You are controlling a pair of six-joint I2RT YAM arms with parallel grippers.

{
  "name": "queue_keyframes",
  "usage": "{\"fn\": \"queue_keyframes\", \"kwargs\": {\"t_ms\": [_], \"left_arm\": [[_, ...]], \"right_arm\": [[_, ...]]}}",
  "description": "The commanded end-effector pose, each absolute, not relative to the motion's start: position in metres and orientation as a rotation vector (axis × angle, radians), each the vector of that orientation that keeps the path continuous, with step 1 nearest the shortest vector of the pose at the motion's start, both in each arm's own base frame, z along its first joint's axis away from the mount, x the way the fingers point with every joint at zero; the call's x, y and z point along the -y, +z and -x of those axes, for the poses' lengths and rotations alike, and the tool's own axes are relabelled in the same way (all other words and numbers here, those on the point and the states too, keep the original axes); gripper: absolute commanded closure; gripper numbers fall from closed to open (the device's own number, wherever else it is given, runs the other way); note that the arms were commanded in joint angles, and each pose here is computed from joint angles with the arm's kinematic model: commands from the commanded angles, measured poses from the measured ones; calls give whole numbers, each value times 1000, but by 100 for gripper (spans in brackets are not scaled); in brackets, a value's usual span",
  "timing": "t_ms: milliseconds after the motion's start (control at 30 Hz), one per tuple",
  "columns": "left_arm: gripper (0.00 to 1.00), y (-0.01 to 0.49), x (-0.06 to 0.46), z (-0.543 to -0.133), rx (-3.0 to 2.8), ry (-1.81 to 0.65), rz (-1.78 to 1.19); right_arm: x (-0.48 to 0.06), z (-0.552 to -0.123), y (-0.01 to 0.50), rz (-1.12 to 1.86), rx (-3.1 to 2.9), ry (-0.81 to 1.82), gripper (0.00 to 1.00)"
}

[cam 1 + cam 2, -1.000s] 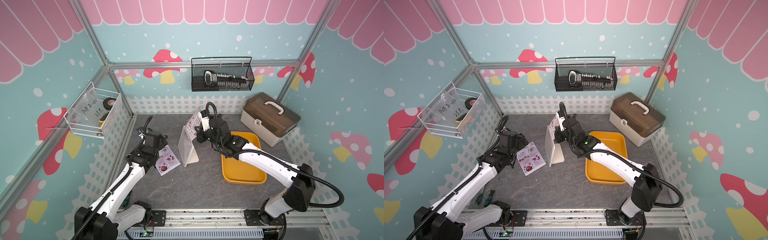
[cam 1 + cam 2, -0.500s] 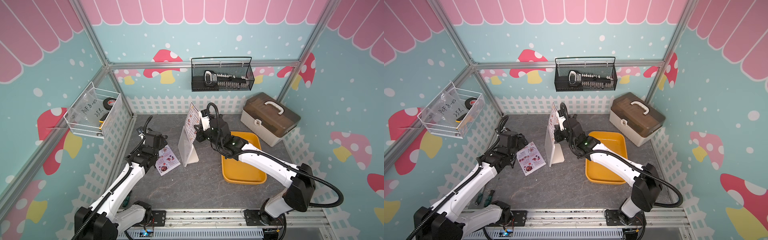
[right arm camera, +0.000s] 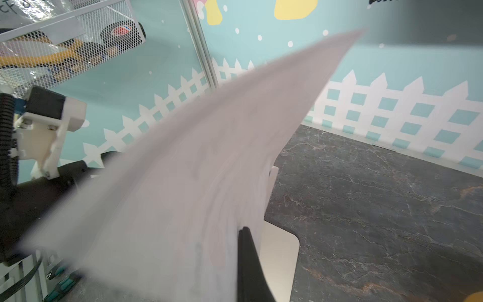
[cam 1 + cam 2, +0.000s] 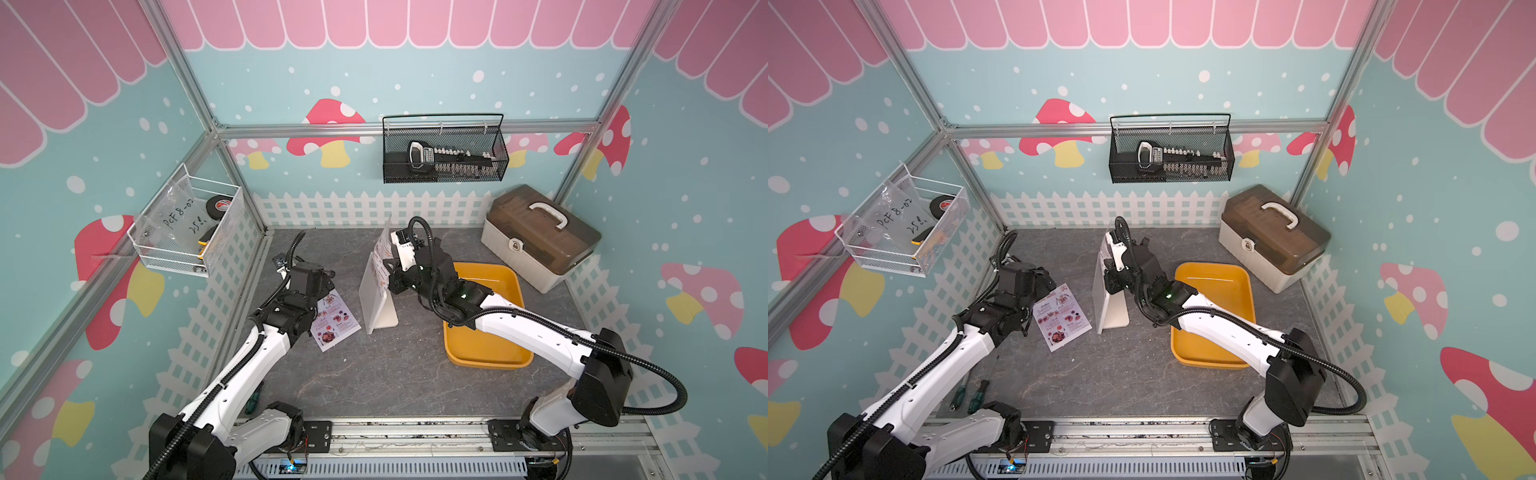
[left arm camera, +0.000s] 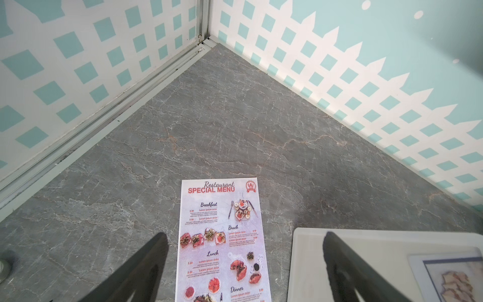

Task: Replace the menus in the menu holders
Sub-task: Insert the menu into the menu holder.

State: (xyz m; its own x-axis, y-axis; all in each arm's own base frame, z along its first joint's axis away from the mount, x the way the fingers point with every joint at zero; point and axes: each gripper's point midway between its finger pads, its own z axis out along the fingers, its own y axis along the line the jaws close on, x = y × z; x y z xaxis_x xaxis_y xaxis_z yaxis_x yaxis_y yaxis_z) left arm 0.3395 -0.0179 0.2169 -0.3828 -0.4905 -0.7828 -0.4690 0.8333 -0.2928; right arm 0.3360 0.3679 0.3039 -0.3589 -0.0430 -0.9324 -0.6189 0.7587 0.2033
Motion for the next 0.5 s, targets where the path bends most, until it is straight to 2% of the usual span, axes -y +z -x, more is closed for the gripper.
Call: {"fn": "queue_keyframes", "kwargs": {"t_ms": [0, 467], "left_arm": [[7, 233, 14, -343, -1981, -32, 717], [7, 236, 13, -343, -1972, -29, 716]], "right_arm": [[-366, -330, 318, 516, -1820, 661, 100], [-376, -334, 330, 409, -1824, 780, 99]]}}
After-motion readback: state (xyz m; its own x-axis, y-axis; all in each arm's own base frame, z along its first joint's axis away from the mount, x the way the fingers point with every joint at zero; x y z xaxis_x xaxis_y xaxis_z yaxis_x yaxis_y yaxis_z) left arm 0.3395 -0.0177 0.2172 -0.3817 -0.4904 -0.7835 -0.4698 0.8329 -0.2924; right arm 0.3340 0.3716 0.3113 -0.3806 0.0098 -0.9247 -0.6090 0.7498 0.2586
